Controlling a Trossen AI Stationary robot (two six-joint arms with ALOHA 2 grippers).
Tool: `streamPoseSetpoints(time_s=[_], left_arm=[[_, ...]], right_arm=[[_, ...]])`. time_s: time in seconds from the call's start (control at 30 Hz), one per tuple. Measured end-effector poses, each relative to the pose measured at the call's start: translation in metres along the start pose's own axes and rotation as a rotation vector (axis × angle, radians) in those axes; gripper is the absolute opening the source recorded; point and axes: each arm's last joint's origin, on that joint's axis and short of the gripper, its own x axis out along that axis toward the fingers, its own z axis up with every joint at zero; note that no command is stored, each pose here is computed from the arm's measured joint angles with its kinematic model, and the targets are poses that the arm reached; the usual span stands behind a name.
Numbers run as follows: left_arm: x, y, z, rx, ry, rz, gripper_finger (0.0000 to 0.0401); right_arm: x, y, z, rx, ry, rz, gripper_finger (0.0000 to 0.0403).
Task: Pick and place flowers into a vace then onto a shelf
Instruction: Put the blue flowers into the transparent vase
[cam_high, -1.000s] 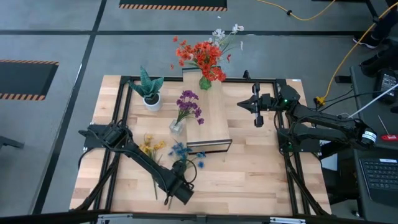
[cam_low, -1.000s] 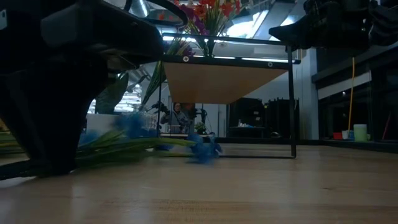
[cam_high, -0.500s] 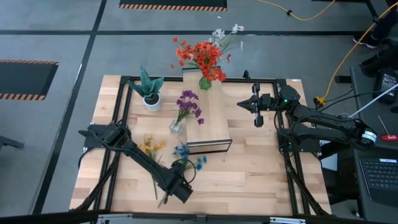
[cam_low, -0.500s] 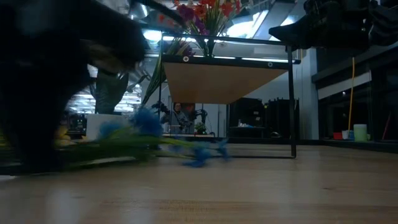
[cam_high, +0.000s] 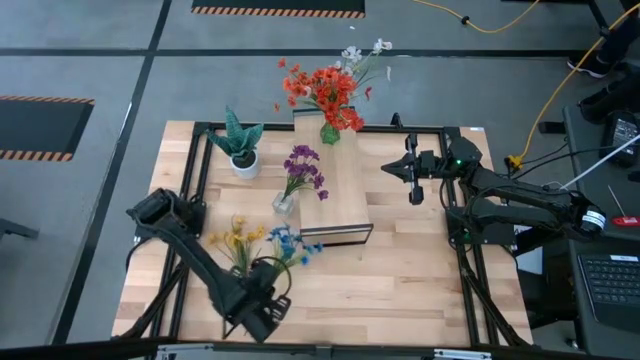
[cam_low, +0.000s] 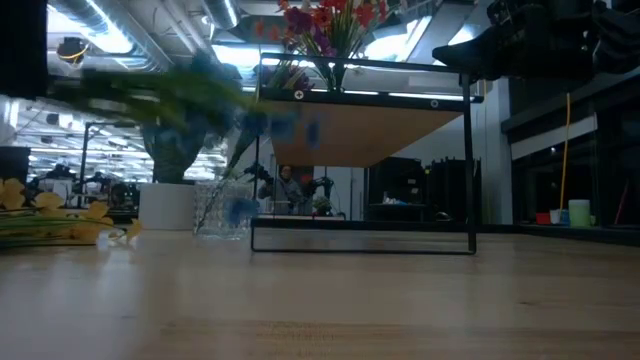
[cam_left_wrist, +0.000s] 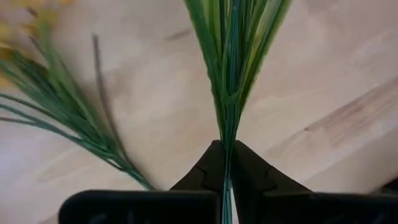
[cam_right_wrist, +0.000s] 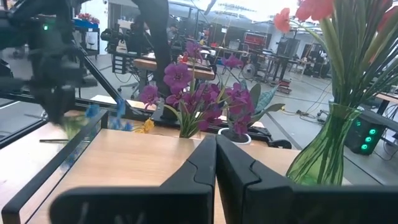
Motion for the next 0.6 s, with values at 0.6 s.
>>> streamPoseSetpoints(time_s=[0.6], left_arm=[[-0.042, 0.044, -0.023, 0.043, -0.525, -0.089, 0.0006]], right_arm=[[0.0, 0.0, -0.001, 0.003, 0.006, 0.001, 0.0012]])
